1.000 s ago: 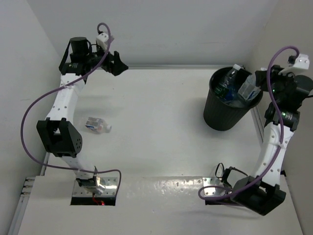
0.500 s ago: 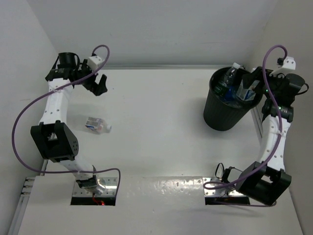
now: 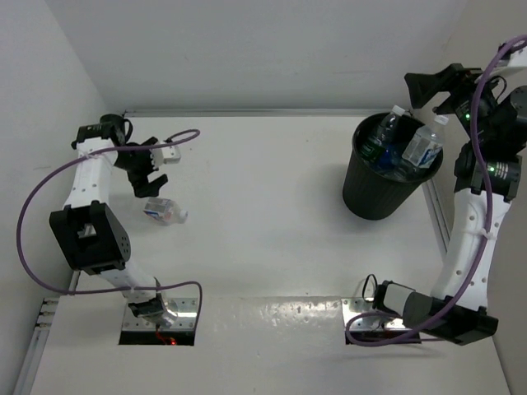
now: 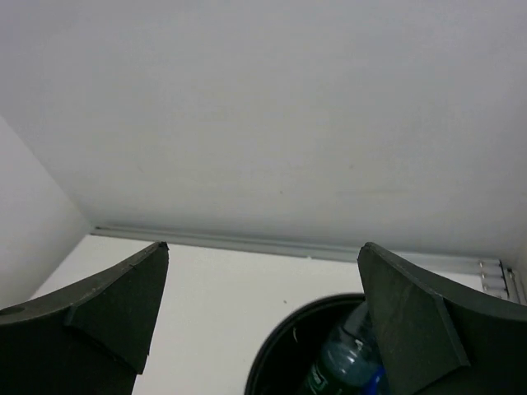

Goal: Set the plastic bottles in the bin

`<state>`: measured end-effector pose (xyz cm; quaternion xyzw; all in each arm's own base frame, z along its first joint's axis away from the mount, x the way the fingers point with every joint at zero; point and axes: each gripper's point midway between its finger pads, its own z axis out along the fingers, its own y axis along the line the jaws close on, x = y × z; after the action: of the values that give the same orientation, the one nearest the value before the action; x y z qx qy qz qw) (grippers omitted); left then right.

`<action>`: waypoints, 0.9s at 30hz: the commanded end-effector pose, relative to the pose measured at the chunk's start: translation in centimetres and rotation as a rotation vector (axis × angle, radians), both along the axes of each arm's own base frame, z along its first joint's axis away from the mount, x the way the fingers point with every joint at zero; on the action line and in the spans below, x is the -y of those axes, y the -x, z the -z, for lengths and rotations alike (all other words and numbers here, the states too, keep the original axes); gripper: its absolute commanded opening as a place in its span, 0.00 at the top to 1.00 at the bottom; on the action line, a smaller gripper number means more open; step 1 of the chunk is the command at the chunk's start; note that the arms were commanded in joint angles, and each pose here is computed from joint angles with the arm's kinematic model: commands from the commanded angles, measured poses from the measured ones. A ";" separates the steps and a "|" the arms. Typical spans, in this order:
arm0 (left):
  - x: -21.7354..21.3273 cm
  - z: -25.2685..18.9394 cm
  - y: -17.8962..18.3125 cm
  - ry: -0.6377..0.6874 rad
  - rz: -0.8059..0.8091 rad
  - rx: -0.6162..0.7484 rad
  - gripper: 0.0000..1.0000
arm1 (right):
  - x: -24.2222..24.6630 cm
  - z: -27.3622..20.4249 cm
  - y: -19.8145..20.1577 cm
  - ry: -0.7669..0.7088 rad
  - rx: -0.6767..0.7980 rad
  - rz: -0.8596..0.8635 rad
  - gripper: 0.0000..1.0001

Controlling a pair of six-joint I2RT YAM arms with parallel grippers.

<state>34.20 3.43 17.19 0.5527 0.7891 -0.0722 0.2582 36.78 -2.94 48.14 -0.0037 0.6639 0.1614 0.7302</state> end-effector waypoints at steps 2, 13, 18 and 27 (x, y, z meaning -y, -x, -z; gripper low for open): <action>-1.6 0.0 1.9 -0.115 0.148 0.002 0.02 | -2.0 -4.3 1.9 -0.014 0.095 -0.055 0.05; -4.9 7.3 2.6 -0.336 0.305 0.096 0.02 | -3.8 -1.1 2.0 -0.039 0.006 -0.114 0.05; -5.8 8.6 -0.5 -0.391 0.350 0.183 0.01 | -4.5 -0.4 1.9 -0.041 -0.029 -0.138 0.05; -5.9 12.3 -1.1 -0.383 0.387 0.117 0.01 | -5.2 -0.1 1.5 -0.038 -0.056 -0.153 0.05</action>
<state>35.19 9.48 5.62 0.7196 0.6666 0.0697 0.1816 35.67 1.82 46.62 -0.0201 0.6903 0.2338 0.6844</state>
